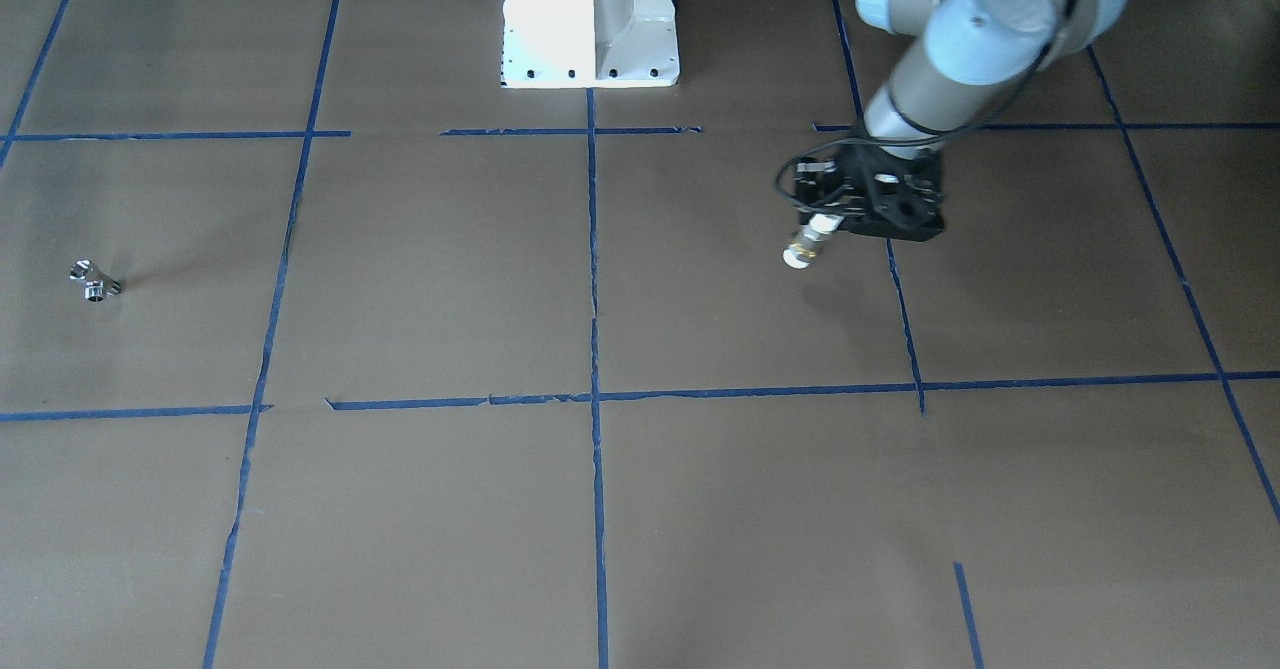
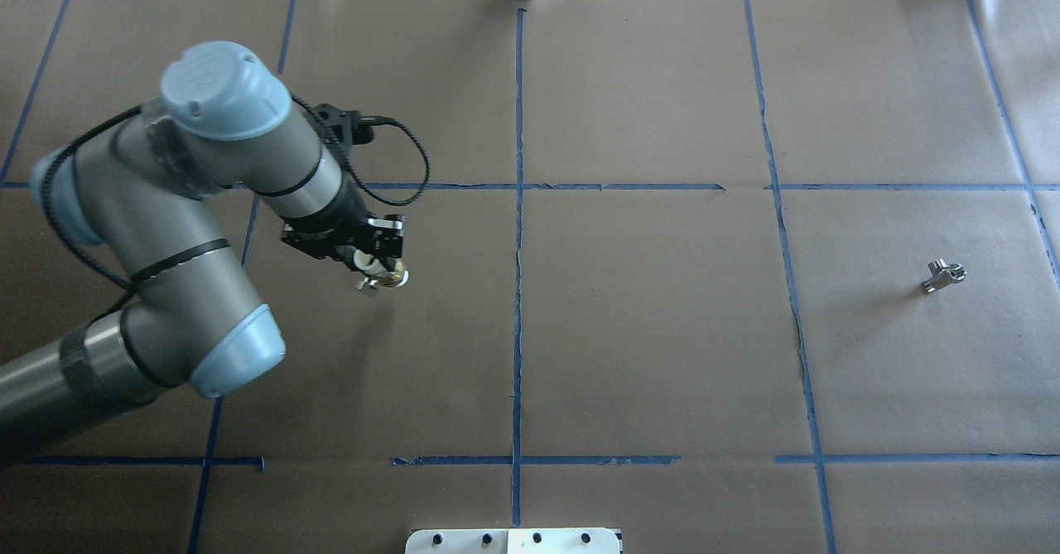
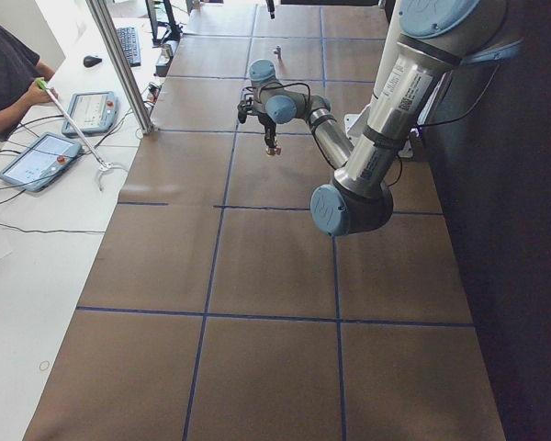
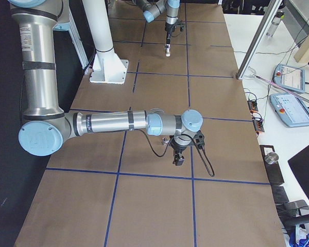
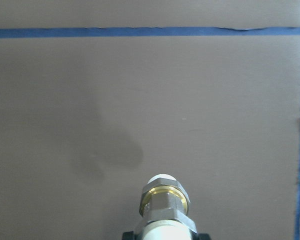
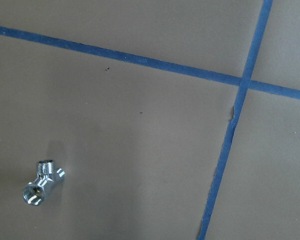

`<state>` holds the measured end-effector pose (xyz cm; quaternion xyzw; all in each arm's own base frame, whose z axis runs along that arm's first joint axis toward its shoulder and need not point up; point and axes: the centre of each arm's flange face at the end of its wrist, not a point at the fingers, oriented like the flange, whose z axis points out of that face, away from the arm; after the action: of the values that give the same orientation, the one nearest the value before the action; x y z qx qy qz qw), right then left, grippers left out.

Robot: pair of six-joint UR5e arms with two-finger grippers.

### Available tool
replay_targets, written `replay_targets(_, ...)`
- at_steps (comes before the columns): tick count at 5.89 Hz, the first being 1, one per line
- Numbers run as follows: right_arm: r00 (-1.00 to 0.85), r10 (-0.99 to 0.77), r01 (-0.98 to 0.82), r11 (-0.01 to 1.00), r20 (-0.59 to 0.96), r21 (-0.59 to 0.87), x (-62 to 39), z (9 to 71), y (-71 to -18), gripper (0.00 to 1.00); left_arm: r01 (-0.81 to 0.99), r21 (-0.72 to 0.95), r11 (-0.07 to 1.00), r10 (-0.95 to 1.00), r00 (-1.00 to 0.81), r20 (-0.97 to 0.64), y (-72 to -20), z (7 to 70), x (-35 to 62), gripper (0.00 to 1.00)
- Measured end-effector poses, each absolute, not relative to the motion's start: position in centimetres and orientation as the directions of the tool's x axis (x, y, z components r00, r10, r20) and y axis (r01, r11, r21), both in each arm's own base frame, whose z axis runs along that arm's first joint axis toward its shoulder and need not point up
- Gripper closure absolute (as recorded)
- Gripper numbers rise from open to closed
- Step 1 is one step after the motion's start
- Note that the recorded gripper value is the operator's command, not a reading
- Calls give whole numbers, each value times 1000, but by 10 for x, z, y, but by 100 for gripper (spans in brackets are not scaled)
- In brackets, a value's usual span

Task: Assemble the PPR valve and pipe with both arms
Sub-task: 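Lift the valve fitting with the left gripper and carry it to table center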

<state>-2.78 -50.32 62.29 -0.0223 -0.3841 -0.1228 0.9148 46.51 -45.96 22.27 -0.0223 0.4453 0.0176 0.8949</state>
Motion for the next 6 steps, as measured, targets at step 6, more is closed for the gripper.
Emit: replay_targets(6,674,-211,249,967,708,52,-31,624,-503,0,32,-131,991,-120,652,-749,-483,123,589,100)
